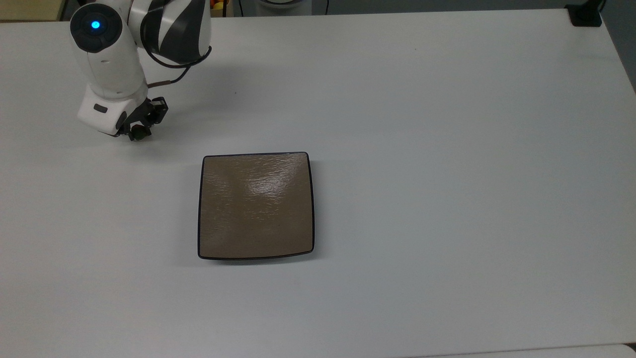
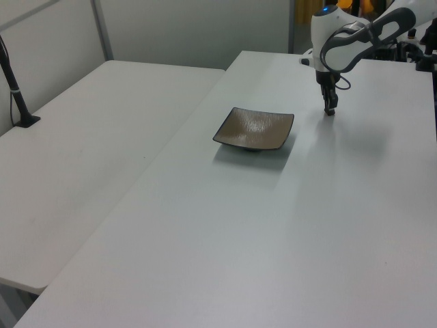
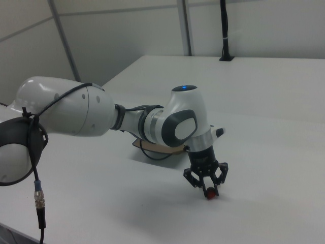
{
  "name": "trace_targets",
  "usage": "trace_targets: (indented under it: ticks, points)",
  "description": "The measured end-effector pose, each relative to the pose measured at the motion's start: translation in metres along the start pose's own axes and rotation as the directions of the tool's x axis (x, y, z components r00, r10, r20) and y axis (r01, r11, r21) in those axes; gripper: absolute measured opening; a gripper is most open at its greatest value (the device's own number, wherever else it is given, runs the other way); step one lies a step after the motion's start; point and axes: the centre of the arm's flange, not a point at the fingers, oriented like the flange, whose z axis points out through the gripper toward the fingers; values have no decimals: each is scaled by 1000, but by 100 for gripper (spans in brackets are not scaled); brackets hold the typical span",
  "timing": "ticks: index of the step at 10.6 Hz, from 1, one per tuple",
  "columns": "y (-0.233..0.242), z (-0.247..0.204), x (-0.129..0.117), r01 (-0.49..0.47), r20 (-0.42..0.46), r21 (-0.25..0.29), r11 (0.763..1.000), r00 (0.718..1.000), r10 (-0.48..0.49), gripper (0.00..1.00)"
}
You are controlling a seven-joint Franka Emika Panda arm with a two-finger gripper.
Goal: Strawberries on a ceramic plate
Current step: 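Lift the strawberry and carry it over the brown plate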
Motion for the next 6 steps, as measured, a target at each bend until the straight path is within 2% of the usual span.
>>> trace_targets:
  ticks: [3,6]
  points:
    - [5,-20,-2,-8,-24,-23,1000,1000,8,33]
    - [14,-76,-11,-31,-30,-38,999,999,30,33]
